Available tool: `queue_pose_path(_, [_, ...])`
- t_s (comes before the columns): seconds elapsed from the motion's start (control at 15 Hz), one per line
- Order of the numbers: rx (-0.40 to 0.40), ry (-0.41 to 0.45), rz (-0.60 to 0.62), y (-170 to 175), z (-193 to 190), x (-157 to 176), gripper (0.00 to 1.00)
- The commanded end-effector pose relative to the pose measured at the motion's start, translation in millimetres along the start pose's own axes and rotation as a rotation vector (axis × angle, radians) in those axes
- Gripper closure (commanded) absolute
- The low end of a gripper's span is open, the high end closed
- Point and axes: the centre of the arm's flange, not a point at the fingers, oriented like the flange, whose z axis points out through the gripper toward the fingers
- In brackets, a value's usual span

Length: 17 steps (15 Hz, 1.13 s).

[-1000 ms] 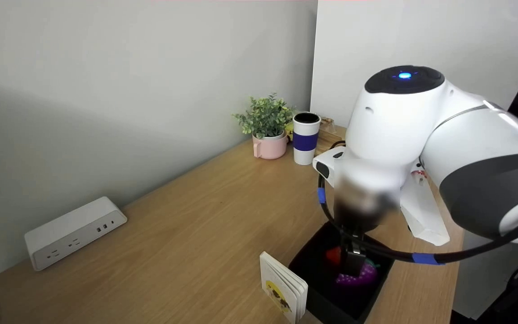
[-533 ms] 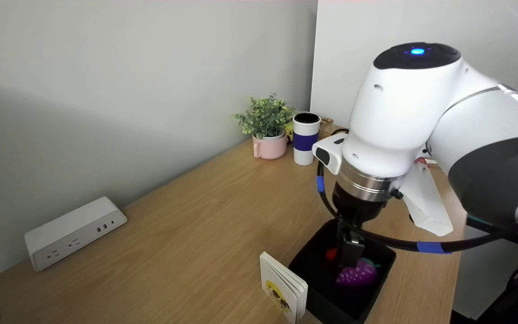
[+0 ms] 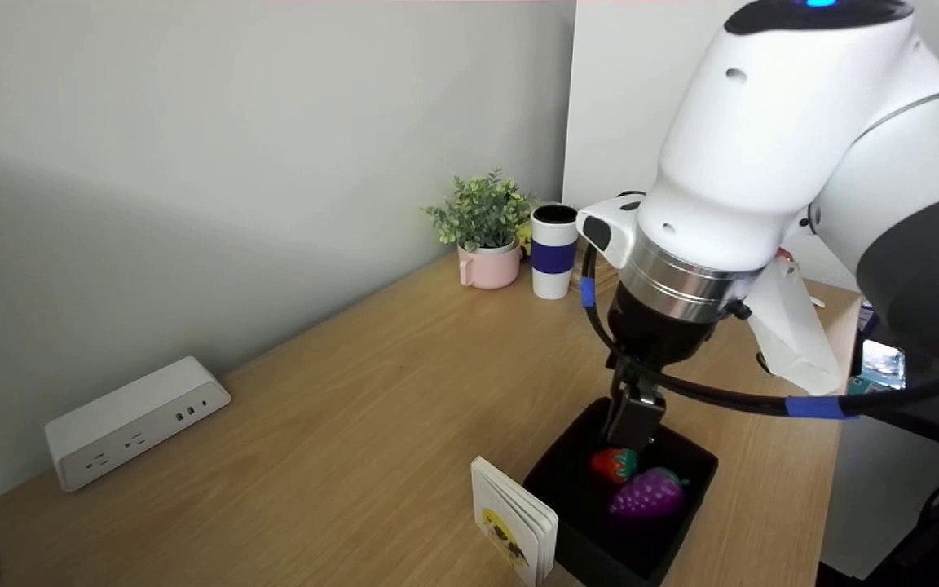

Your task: Put the plastic grapes and strawberry in the box respectively

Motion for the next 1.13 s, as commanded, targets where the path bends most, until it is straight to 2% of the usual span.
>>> queue_pose_path(0.0, [-0.031, 0.021, 0.037, 10, -15, -15, 0.00])
queue_pose_path(0.6, [-0.033, 0.037, 0.181, 50, -17, -27, 0.00])
queue_pose_path(0.67, [-0.032, 0.017, 0.151, 46, -13, -14, 0.00])
queue_pose_path(1.07, [-0.031, 0.020, 0.173, 49, -13, -16, 0.00])
